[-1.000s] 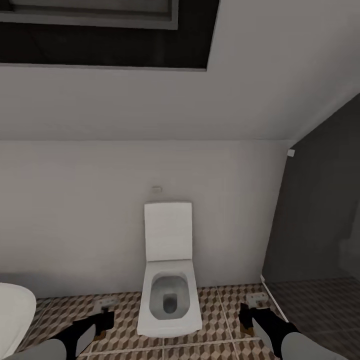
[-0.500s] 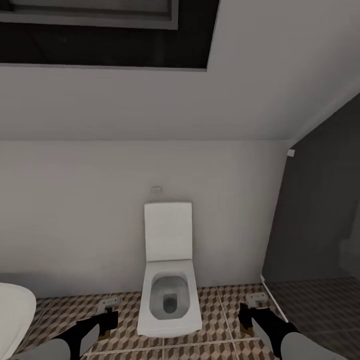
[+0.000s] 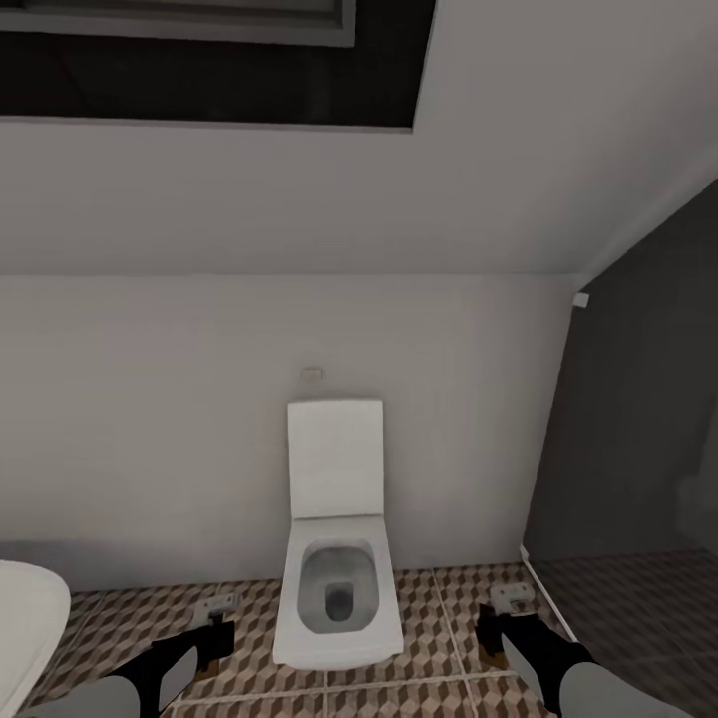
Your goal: Take the four mousetraps from the cabinet in the bathroom and place them on the bathroom floor. Make sure all four end up on the same floor surface, and ensure that at least two of them are either under or directly next to the same bathroom sink.
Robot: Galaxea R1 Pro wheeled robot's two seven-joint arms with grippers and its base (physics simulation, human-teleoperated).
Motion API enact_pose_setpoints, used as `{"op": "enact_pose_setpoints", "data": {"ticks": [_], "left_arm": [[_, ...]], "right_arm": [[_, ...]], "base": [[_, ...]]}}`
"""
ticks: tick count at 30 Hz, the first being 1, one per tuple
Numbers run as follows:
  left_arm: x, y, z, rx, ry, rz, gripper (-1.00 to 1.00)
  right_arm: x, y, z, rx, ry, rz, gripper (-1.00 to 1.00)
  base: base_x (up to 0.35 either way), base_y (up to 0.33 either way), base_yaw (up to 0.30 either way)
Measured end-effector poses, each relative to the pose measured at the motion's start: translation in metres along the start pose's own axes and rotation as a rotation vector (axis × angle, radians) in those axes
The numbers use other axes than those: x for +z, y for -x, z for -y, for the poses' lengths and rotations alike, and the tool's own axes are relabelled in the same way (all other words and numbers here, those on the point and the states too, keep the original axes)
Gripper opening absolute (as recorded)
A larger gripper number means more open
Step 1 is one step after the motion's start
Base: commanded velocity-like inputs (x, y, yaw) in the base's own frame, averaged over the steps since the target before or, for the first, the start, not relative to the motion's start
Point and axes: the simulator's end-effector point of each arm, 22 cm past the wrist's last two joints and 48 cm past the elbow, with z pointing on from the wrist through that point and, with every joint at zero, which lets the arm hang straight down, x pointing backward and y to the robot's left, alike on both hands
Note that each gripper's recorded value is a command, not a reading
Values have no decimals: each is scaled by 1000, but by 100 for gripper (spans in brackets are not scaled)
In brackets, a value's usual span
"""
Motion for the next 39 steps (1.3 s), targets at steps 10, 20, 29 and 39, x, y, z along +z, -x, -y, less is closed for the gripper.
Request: {"op": "enact_pose_setpoints", "data": {"ticks": [10, 20, 29, 39], "left_arm": [[12, -12, -3, -1, 2, -4, -100], [25, -23, -5, -2, 1, -3, -100], [36, -34, -8, -2, 2, -5, -100], [49, -47, -12, -3, 7, -5, -100]], "right_arm": [[13, -9, -1, 0, -2, 1, -100], [25, -14, -5, -2, 1, 14, -100], [34, -10, -8, 1, 1, 39, -100], [48, -21, -10, 2, 0, 40, -100]], "base": [[0, 0, 0], [0, 0, 0], [0, 0, 0], [0, 0, 0]]}}
